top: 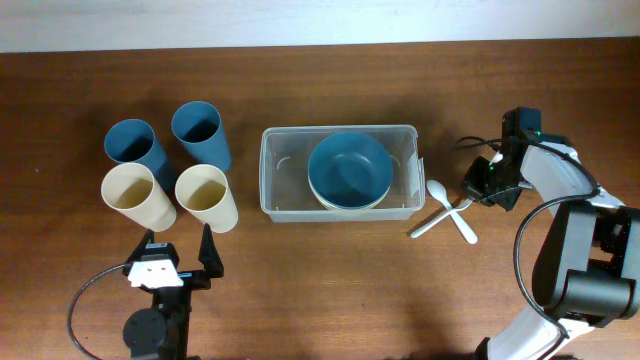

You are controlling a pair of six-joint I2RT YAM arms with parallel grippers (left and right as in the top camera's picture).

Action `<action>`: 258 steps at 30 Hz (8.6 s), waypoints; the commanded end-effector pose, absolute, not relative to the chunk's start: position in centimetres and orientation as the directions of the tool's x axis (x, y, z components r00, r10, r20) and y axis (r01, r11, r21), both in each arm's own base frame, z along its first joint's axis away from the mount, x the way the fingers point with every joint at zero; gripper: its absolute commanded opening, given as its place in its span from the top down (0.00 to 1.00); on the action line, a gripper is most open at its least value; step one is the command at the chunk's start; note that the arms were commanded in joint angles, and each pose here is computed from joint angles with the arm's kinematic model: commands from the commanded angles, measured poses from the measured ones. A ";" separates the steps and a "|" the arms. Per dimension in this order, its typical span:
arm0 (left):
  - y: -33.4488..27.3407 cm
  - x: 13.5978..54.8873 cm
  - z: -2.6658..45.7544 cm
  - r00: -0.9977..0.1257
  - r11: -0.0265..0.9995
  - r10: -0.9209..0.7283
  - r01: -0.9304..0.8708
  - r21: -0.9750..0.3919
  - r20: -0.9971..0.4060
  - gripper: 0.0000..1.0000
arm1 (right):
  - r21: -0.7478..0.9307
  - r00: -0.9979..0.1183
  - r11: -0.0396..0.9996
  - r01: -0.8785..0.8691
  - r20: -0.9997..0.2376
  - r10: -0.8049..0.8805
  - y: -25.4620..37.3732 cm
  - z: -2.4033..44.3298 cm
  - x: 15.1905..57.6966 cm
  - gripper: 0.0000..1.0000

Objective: Pack container

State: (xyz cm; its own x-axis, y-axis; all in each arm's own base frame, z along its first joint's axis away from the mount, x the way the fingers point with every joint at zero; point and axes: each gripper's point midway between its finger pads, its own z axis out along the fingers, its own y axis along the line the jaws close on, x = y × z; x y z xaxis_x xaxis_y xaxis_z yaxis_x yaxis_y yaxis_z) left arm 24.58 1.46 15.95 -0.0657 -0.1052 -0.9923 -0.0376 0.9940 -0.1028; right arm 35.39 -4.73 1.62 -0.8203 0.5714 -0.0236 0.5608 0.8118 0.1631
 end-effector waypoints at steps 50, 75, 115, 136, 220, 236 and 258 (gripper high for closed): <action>1.3 24.5 15.9 -0.067 0.996 -0.089 -0.027 -0.087 -0.994 0.00 | 0.146 -0.842 0.831 0.537 0.030 0.539 -3.4 0.9 36.9 0.96; 1.3 24.5 15.9 -0.067 0.996 -0.089 -0.027 -0.087 -0.994 0.00 | 0.091 -0.905 0.908 0.408 0.174 0.389 -1.5 5.8 34.3 0.92; 1.3 24.5 15.9 -0.067 0.996 -0.089 -0.027 -0.087 -0.994 0.00 | 0.075 -0.813 0.814 0.575 0.167 0.559 2.8 -1.8 32.4 0.89; 1.3 24.5 15.9 -0.067 0.996 -0.089 -0.027 -0.087 -0.994 0.00 | 0.138 -0.817 0.808 0.572 0.181 0.548 -1.8 -0.6 32.9 0.96; 1.3 24.5 15.9 -0.067 0.996 -0.089 -0.027 -0.087 -0.994 0.00 | 0.151 -0.988 0.977 0.153 0.029 0.150 -1.6 10.0 35.6 0.58; 1.3 24.5 15.9 -0.067 0.996 -0.089 -0.027 -0.087 -0.994 0.00 | 0.086 -0.996 0.992 0.091 -0.015 0.093 -2.7 3.9 35.3 0.53; 1.3 24.5 15.9 -0.067 0.996 -0.089 -0.027 -0.087 -0.994 0.00 | 0.093 -0.992 0.991 -0.099 -0.088 -0.090 -1.1 0.5 35.4 0.46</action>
State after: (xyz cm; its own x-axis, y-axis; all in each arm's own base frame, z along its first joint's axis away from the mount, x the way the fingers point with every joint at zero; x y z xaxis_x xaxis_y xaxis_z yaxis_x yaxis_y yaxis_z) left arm 24.58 1.46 15.95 -0.0657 -0.1052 -0.9923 -0.0376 0.9940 -0.1028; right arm 35.44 -2.22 0.48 -0.9977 -0.0092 -0.0676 -0.0155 0.9955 0.0939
